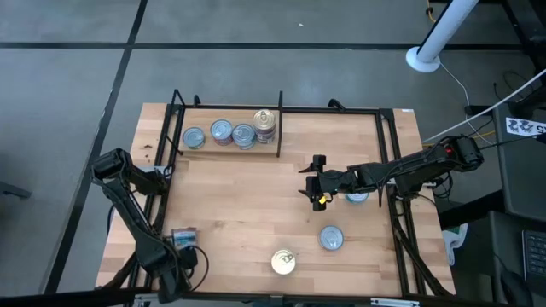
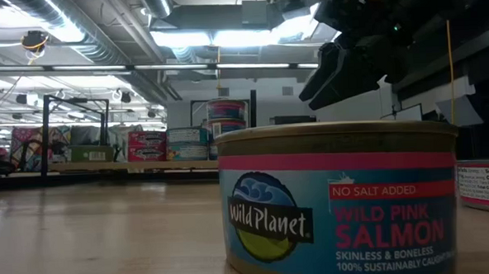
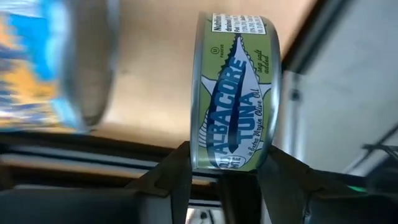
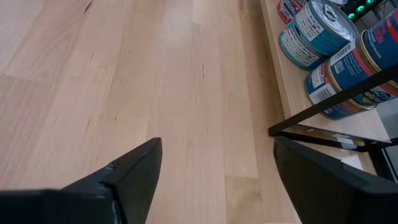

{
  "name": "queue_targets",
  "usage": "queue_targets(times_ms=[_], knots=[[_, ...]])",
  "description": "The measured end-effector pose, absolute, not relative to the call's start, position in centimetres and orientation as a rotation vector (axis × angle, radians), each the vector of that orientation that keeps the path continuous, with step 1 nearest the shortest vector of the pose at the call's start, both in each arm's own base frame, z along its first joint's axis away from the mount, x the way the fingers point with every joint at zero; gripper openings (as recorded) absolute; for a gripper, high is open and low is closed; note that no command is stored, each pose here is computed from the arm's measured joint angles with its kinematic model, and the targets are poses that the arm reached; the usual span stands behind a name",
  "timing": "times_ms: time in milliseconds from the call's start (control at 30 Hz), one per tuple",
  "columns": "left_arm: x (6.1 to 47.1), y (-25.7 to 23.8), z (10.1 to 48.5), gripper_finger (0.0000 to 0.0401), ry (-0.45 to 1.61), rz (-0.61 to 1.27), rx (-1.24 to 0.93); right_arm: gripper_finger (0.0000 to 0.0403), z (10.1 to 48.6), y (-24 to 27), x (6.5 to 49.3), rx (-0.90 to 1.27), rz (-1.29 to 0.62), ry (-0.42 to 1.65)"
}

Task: Stack canned seafood by type on shelf
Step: Stack the green tuna can on top of the green tuna can on the shelf

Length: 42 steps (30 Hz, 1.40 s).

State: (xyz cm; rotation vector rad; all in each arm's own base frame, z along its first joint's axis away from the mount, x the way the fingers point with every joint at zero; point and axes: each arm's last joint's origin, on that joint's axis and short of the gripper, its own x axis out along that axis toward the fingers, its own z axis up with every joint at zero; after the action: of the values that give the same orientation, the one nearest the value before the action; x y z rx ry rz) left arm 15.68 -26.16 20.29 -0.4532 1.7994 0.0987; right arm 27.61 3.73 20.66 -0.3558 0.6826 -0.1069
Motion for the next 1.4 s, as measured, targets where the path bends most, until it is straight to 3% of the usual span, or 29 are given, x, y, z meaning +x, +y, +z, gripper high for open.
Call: queue_targets(times_ms=[633,1200,1400], knots=[[21.0,-23.5,20.4,0.0154,1.56,0.146,-0.564,0.0308,20.7,3.7,27.6,-0.356,-0.107,0.683],[28.0,-14.8,20.4,0.0151,1.295,0.196,-0.223,0.0308,20.7,3.7,27.6,-0.356,-0.107,0.683],[29.2,-10.7,20.3,0.0153,1.333,0.247,-0.13,0.0308,20.7,3.7,27.6,-0.356,-0.107,0.683]])
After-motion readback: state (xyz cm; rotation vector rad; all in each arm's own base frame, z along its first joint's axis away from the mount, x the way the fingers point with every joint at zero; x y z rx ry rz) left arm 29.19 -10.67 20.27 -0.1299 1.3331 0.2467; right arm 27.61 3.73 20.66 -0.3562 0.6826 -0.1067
